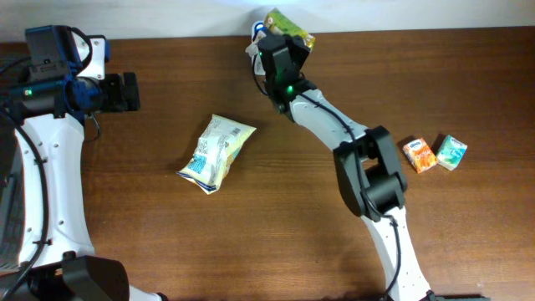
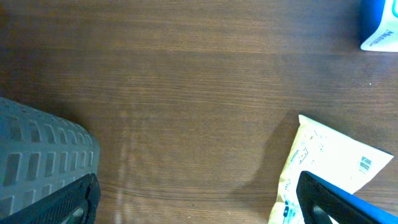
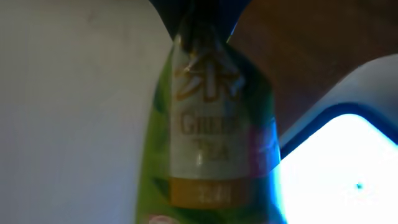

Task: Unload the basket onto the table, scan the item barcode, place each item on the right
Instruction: 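Raise the tea carton up to the scanner face, then carry the tea carton right and release it near the packs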

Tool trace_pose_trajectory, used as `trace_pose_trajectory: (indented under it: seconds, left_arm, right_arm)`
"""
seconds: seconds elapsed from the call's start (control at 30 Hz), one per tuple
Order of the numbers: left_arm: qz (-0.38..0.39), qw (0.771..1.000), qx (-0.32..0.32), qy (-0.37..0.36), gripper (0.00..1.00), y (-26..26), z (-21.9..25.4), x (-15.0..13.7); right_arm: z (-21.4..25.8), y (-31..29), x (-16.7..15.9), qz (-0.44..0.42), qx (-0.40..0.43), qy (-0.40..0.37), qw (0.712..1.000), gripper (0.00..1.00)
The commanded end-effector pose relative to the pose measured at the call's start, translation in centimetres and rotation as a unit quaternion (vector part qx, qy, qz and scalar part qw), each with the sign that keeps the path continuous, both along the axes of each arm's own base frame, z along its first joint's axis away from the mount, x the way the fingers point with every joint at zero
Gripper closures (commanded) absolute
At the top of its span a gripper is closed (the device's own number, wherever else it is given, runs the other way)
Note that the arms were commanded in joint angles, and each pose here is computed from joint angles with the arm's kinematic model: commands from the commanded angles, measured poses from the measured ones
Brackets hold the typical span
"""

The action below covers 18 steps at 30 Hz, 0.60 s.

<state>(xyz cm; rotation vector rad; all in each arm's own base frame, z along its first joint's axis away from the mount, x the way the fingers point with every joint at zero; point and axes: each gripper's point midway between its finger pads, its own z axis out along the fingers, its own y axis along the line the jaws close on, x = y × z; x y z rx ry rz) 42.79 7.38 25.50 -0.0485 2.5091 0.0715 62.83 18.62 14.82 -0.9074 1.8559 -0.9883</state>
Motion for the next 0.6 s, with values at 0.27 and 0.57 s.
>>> trace_pose_trajectory:
  seconds: [0.27, 0.57]
  left_arm:
    - [-0.007, 1.0, 0.0, 0.001, 0.01, 0.0, -0.2, 0.2]
    - [-0.007, 1.0, 0.0, 0.001, 0.01, 0.0, -0.2, 0.2]
  right_arm:
    - [12.0, -8.7, -21.9, -0.213, 0.467, 0.237, 0.825, 0.96]
    - [-6.1, -23.8, -24.8, -0.494, 0.529, 0.279, 0.632, 0.96]
